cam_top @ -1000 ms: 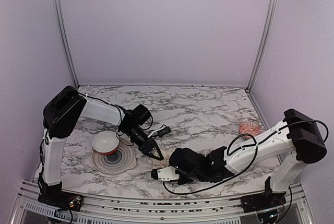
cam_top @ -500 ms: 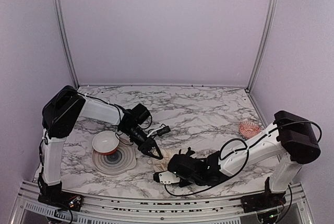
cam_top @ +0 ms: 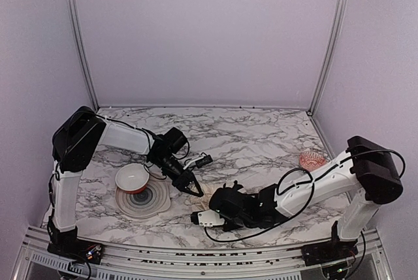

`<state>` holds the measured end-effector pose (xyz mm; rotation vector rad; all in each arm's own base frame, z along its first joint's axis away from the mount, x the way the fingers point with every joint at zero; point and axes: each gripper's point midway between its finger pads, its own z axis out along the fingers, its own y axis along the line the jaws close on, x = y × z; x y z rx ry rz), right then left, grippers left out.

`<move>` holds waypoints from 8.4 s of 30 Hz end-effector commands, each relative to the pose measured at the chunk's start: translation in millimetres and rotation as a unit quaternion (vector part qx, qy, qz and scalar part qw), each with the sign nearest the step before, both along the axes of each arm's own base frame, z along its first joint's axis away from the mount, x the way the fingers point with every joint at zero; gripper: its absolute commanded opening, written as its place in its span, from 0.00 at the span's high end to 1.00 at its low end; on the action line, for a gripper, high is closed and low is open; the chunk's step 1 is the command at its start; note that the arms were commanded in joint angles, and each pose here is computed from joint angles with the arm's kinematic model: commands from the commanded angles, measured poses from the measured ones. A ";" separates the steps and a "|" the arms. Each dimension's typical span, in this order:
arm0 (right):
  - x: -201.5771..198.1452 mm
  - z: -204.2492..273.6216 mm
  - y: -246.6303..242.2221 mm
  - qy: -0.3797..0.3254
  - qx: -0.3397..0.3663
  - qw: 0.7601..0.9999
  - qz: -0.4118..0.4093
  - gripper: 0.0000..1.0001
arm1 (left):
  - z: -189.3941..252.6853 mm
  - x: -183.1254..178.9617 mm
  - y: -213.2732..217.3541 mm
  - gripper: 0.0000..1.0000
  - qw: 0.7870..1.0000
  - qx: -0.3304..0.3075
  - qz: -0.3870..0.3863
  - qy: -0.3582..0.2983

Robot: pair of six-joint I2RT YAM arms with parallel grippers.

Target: Put away the umbrella

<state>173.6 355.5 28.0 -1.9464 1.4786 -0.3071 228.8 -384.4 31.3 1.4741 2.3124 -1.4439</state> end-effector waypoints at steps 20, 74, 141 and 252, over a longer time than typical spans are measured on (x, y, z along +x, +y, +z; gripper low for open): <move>39.2 67.4 4.1 0.019 0.087 0.993 -0.072 0.00 | -89.1 -9.2 60.5 1.00 0.981 0.195 0.021 -0.004; 135.5 125.0 1.6 0.087 0.287 0.925 -0.233 0.77 | 140.7 97.3 59.6 0.30 0.887 -0.041 0.306 -0.344; 217.3 113.0 -125.7 -0.214 0.005 0.827 -0.520 0.98 | 141.4 93.0 87.4 0.28 0.860 -0.028 0.347 -0.374; 254.5 135.8 -186.3 0.111 0.429 0.725 -0.528 0.45 | 85.5 128.5 14.8 0.61 0.886 0.073 0.298 -0.348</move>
